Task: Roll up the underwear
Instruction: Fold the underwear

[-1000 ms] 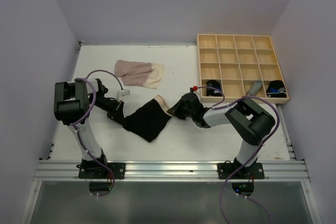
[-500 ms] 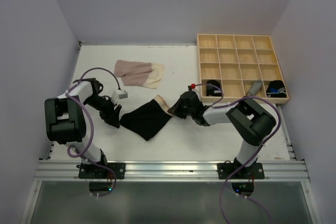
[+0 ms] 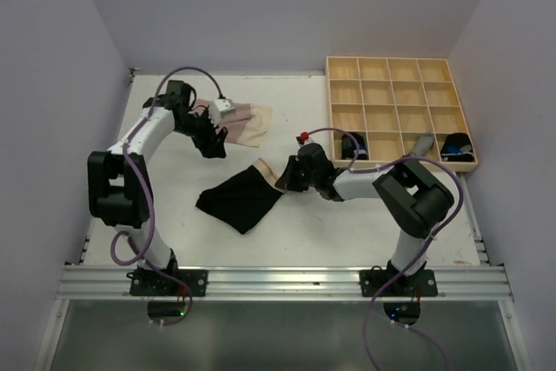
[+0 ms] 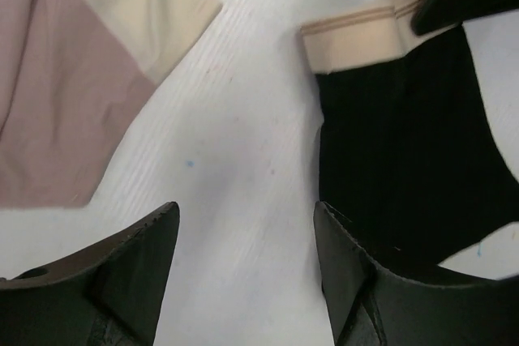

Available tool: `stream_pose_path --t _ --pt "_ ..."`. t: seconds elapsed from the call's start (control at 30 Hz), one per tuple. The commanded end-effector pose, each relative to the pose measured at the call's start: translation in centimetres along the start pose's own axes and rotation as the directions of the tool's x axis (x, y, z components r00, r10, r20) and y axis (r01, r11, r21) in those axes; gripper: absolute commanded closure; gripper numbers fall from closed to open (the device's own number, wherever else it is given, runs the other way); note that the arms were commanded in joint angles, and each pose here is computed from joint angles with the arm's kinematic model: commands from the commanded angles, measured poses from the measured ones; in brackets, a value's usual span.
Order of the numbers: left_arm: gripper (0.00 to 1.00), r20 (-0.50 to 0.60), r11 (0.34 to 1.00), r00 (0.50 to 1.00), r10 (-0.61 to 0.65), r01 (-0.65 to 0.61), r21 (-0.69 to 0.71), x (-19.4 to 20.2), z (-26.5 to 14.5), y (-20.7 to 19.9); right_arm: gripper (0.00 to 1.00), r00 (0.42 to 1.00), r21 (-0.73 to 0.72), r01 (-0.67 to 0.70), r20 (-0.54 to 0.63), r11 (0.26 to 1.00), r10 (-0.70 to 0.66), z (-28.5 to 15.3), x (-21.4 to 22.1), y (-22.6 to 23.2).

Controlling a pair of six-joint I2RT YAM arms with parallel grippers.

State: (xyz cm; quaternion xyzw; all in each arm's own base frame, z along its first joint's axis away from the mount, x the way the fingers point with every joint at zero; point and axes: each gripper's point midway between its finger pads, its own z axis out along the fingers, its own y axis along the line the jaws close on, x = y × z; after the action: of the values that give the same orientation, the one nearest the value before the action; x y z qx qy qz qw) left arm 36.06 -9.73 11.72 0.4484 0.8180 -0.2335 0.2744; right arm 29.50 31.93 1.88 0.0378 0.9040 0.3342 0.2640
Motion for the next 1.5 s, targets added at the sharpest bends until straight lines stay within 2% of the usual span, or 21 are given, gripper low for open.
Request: stream_pose_path --t 0.0,0.07,0.13,0.2,0.37,0.47,0.53,0.6,0.7,0.8,0.9,0.93,1.13,1.2,1.23,1.27,1.3,1.33,1.4,1.43,1.47 --pt "0.29 0.089 1.000 0.996 -0.026 0.027 -0.009 -3.6 3.5 0.6 1.00 0.970 0.040 0.162 -0.187 0.986 -0.152 0.3 4.2 -3.4" --pt "0.30 0.100 0.997 0.995 -0.024 0.031 -0.075 -4.6 5.2 0.9 1.00 0.950 0.030 0.211 -0.241 0.977 -0.197 1.0 4.9 -3.8" --pt "0.34 0.084 0.998 0.996 -0.028 0.033 -0.060 -4.9 7.0 0.1 1.00 0.939 0.037 0.228 -0.271 0.973 -0.210 1.4 5.0 -4.1" --pt "0.40 0.041 0.997 0.998 -0.055 0.057 -0.056 -3.8 8.3 -0.3 1.00 0.940 0.048 0.229 -0.269 0.972 -0.208 1.8 4.8 -4.6" --pt "0.49 -0.034 0.994 0.995 -0.094 0.096 0.058 0.9 9.8 -4.0 1.00 0.949 0.061 0.220 -0.244 0.974 -0.199 2.5 2.7 -4.8" --pt "0.49 -0.070 0.980 0.992 -0.108 0.118 0.158 3.7 9.6 -7.4 1.00 0.939 0.039 0.263 -0.240 0.964 -0.246 2.8 1.4 -4.3" --pt "0.48 -0.052 0.978 0.994 -0.094 0.102 0.182 3.8 8.6 -8.8 1.00 0.929 0.034 0.285 -0.255 0.958 -0.268 2.7 0.9 -4.1" --pt "0.44 -0.002 0.984 0.998 -0.071 0.070 0.165 3.2 7.5 -9.4 1.00 0.911 0.005 0.325 -0.270 0.946 -0.312 2.7 0.8 -3.8" --pt "0.34 0.087 0.993 0.994 -0.065 0.056 0.105 0.8 5.7 -8.1 1.00 0.889 -0.038 0.357 -0.293 0.933 -0.352 2.6 0.9 -3.2" --pt "0.32 0.194 0.999 0.980 -0.048 0.047 0.011 -4.0 3.3 -3.4 1.00 0.879 -0.076 0.370 -0.294 0.926 -0.375 2.6 0.6 -2.4" --pt "0.34 0.144 0.995 0.984 -0.103 0.104 0.003 -4.2 4.0 -0.9 1.00 0.877 -0.081 0.371 -0.297 0.925 -0.378 2.5 0.6 -2.2" --pt "0.36 0.168 0.996 0.982 -0.087 0.087 0.009 -5.9 3.7 -0.3 1.00 0.878 -0.081 0.371 -0.294 0.925 -0.378 2.6 0.4 -2.0" --pt "0.60 0.140 0.984 0.979 -0.146 0.129 0.125 -4.3 6.0 -3.1 1.00 0.888 -0.081 0.343 -0.295 0.936 -0.351 2.7 0.5 -1.8" --pt "0.55 0.153 0.985 0.979 -0.136 0.117 0.124 -4.2 5.9 -3.5 1.00 0.890 -0.085 0.341 -0.292 0.936 -0.350 2.9 0.5 -1.8" --pt "0.50 0.162 0.985 0.980 -0.118 0.096 0.142 -4.2 6.0 -3.8 1.00 0.889 -0.092 0.338 -0.297 0.937 -0.349 2.9 0.7 -1.7" --pt "0.41 0.170 0.985 0.980 -0.102 0.075 0.158 -4.4 6.1 -3.9 1.00 0.887 -0.097 0.336 -0.303 0.937 -0.349 3.0 0.9 -1.9" --pt "0.39 0.158 0.979 0.983 -0.097 0.065 0.195 -4.2 6.1 -4.5 1.00 0.885 -0.098 0.333 -0.310 0.938 -0.347 3.0 1.1 -2.0" --pt "0.37 0.185 0.972 0.983 -0.021 -0.024 0.234 -4.6 6.1 -4.9 1.00 0.884 -0.101 0.333 -0.313 0.937 -0.348 3.1 1.2 -2.0" --pt "0.37 0.154 0.949 0.988 -0.008 -0.041 0.312 -4.6 6.2 -5.3 1.00 0.881 -0.101 0.331 -0.322 0.938 -0.345 3.2 1.3 -2.1" --pt "0.37 0.160 0.942 0.986 0.039 -0.090 0.324 -4.5 6.4 -5.2 1.00 0.880 -0.097 0.331 -0.327 0.938 -0.345 3.1 1.4 -2.2" --pt "0.37 0.127 0.932 0.991 0.029 -0.073 0.355 -3.7 7.3 -5.1 1.00 0.880 -0.092 0.332 -0.328 0.939 -0.343 3.1 1.4 -2.3"
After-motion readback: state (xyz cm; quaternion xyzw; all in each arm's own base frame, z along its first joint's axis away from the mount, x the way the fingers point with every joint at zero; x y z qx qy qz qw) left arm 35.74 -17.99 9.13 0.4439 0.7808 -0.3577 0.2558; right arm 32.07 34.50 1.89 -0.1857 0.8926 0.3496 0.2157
